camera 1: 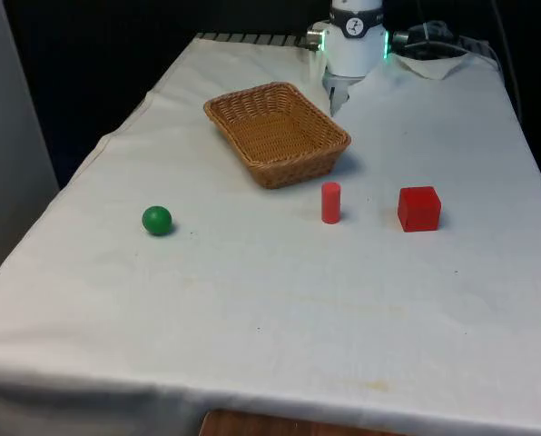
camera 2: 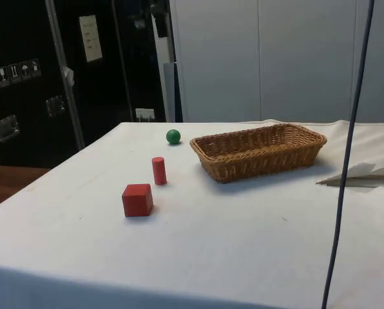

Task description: Pick up the object to the left of the cylinder and place it into the basket.

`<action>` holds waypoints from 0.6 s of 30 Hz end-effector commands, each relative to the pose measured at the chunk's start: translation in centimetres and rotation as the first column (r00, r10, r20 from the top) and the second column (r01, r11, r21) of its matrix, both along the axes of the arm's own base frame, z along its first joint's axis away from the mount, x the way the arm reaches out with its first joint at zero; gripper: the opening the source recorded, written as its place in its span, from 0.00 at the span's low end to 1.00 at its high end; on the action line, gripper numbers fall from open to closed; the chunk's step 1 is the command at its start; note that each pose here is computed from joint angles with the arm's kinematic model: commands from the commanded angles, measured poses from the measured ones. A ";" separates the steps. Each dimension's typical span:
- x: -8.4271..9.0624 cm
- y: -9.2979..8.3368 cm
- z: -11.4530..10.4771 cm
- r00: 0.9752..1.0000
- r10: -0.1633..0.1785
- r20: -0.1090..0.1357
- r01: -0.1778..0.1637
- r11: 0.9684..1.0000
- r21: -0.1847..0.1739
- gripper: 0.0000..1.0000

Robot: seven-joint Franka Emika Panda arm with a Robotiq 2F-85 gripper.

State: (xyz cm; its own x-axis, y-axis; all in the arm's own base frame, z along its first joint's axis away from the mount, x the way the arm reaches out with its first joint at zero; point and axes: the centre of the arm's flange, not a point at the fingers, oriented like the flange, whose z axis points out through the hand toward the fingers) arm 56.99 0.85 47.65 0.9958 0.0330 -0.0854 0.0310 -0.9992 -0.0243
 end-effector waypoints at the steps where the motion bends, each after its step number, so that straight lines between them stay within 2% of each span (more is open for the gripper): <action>1: 0.3 0.5 -0.1 1.000 -0.003 0.002 0.003 1.000 -0.014 1.00; 2: 0.4 0.8 -0.1 1.000 -0.002 0.001 0.002 1.000 -0.017 1.00; 3: 0.2 0.5 0.0 1.000 0.000 0.001 0.000 1.000 -0.006 1.00; 4: 0.4 1.0 -0.1 1.000 -0.002 0.002 0.002 1.000 -0.021 1.00; 12: 1.2 3.5 -0.7 1.000 0.002 0.001 -0.002 0.999 -0.048 1.00; 13: 1.0 3.4 -0.6 1.000 0.006 -0.001 -0.006 0.999 -0.037 1.00; 14: 1.3 3.8 -0.9 1.000 0.004 0.001 -0.004 0.999 -0.052 1.00; 18: 2.1 5.4 -1.7 1.000 0.006 -0.001 -0.006 0.998 -0.067 1.00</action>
State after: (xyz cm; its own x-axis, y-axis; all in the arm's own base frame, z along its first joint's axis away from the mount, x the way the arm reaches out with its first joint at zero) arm 58.85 5.85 46.16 0.9953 0.0367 -0.0892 0.0397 -0.9987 0.0326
